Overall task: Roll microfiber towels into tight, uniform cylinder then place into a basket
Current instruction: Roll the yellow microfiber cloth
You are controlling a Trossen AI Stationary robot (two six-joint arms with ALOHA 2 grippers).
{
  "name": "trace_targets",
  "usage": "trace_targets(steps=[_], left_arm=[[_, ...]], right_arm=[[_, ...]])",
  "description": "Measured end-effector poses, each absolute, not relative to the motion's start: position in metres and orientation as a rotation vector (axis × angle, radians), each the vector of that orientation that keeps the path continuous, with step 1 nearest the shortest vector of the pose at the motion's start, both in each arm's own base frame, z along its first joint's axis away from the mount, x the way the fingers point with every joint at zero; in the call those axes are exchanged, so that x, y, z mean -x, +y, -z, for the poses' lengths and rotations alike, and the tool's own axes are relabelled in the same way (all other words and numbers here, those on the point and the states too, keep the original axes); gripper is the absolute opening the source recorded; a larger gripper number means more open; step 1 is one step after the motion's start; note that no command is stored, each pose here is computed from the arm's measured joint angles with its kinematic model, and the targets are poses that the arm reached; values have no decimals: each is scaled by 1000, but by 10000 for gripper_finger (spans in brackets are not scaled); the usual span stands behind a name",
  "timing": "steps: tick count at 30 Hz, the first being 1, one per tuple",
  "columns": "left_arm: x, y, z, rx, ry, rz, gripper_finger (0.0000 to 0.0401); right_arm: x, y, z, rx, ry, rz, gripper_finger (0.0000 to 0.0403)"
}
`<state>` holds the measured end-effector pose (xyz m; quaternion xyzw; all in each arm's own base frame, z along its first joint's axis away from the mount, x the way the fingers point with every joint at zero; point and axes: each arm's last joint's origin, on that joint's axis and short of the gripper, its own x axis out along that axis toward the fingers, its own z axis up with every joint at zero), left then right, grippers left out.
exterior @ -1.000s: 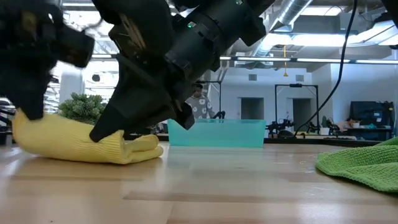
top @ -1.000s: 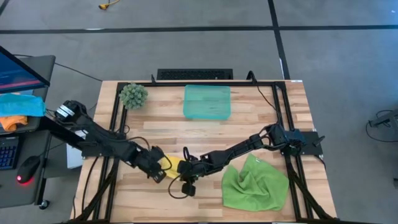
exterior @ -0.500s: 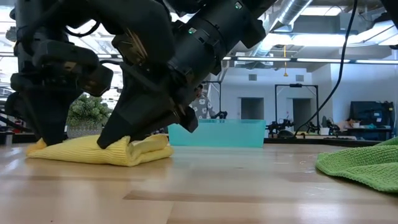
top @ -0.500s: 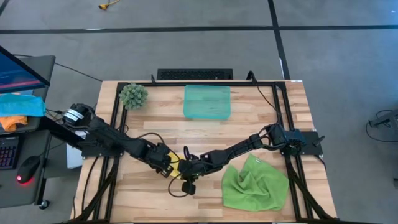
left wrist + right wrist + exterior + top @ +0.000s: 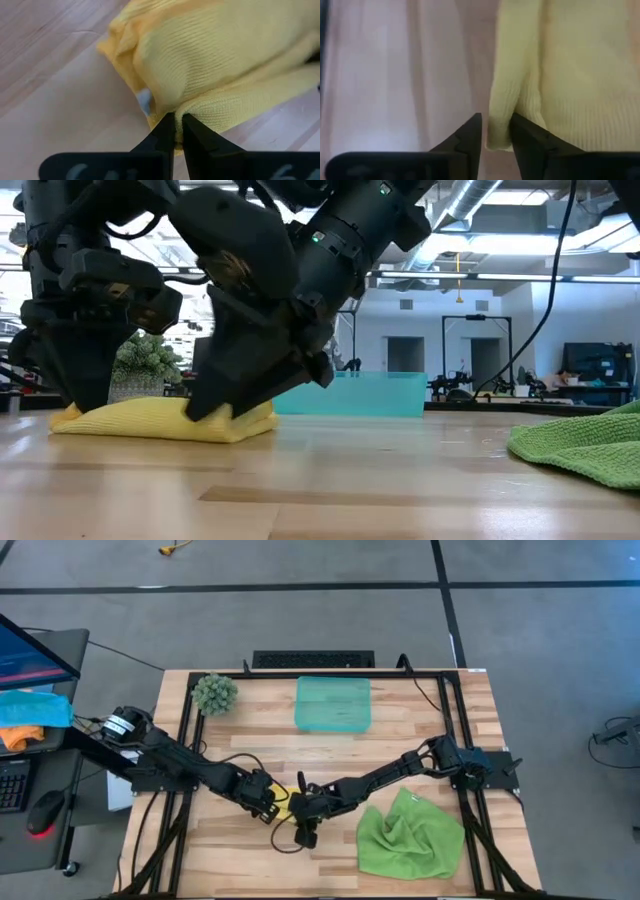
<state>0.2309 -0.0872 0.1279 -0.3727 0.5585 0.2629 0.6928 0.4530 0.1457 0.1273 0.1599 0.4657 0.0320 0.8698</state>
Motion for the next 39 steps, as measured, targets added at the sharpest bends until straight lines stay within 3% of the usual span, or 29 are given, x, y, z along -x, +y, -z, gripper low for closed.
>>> trace_targets(steps=[9, 17, 22, 31, 39], left_arm=[[-231, -87, -128, 818, 1241, -576, 12], [-232, -87, -128, 819, 1239, -572, 12], [-232, -87, -128, 821, 1238, -570, 12], [-232, -88, -128, 816, 1241, -563, 12], [-232, -88, -128, 808, 1243, -556, 12]], right_arm=[[-437, 154, -151, -197, 998, -43, 124], [-434, 189, -173, 143, 771, -187, 118], [-442, 199, -153, 285, 702, -255, 118], [-453, 167, -141, 229, 758, -69, 118], [-454, 169, -141, 211, 756, -132, 118]])
